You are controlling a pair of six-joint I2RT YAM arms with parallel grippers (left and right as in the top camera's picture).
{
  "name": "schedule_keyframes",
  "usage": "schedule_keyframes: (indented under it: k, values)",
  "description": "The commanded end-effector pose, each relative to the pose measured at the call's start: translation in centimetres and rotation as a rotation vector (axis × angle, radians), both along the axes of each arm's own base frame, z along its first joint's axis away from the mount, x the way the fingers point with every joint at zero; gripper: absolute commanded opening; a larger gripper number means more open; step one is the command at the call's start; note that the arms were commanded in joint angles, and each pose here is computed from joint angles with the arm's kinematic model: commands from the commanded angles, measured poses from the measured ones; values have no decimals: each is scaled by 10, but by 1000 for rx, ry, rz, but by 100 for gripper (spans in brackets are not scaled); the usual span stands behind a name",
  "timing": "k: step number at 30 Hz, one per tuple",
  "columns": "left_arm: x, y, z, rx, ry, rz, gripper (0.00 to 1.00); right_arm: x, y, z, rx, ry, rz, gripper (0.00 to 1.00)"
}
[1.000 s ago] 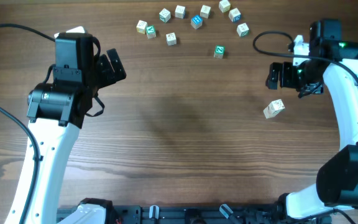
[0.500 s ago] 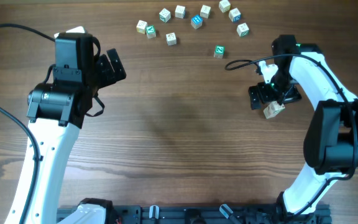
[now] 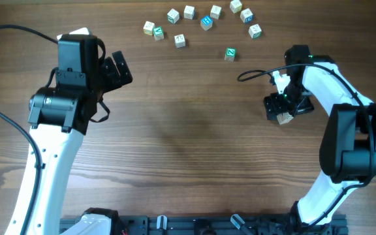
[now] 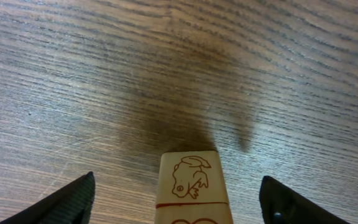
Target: Form a tower
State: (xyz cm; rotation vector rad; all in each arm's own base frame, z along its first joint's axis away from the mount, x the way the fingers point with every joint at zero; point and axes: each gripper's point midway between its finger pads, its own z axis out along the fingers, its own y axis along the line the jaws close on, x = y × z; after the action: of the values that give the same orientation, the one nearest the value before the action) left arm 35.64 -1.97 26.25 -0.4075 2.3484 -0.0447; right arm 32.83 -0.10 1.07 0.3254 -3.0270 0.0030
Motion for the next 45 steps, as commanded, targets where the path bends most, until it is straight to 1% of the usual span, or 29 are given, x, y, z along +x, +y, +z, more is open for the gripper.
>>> schedule_keyframes:
  k: [1,4,9,13,19,23,27,31,32,34,38,40,43,45]
  values:
    - [0,3,-1,-1,-1,20,100,-2,-4,-4,-19,11,-3,80]
    - [0,3,-1,-1,-1,20,100,-3,-4,-4,-19,12,-3,73]
    - [0,3,-1,-1,-1,20,100,-5,-4,-4,-18,23,-1,66]
    - [0,3,-1,-1,-1,20,100,-8,-5,-3,-23,32,1,57]
    - [0,4,-1,-1,-1,21,100,-9,-4,-3,-22,38,-1,29]
    - [0,3,-1,-1,-1,20,100,-9,-4,-3,-23,37,-9,18]
    - [0,3,-1,-1,-1,20,100,-8,0,-3,2,35,-32,15]
    - [0,3,-1,-1,-1,20,100,-2,0,1,-2,18,-62,9]
    - [0,3,-1,-1,-1,20,100,2,0,4,-5,5,-95,8]
    - [0,3,-1,-1,-1,20,100,9,0,8,-10,-16,-169,7]
    - [0,3,-1,-1,-1,20,100,12,2,10,-15,-23,-357,8]
    - [0,3,-1,-1,-1,20,100,13,9,10,22,-20,-375,8]
    - [0,3,-1,-1,-1,20,100,16,33,12,165,-7,-385,8]
    - [0,3,-1,-1,-1,20,100,20,34,9,173,-23,-389,8]
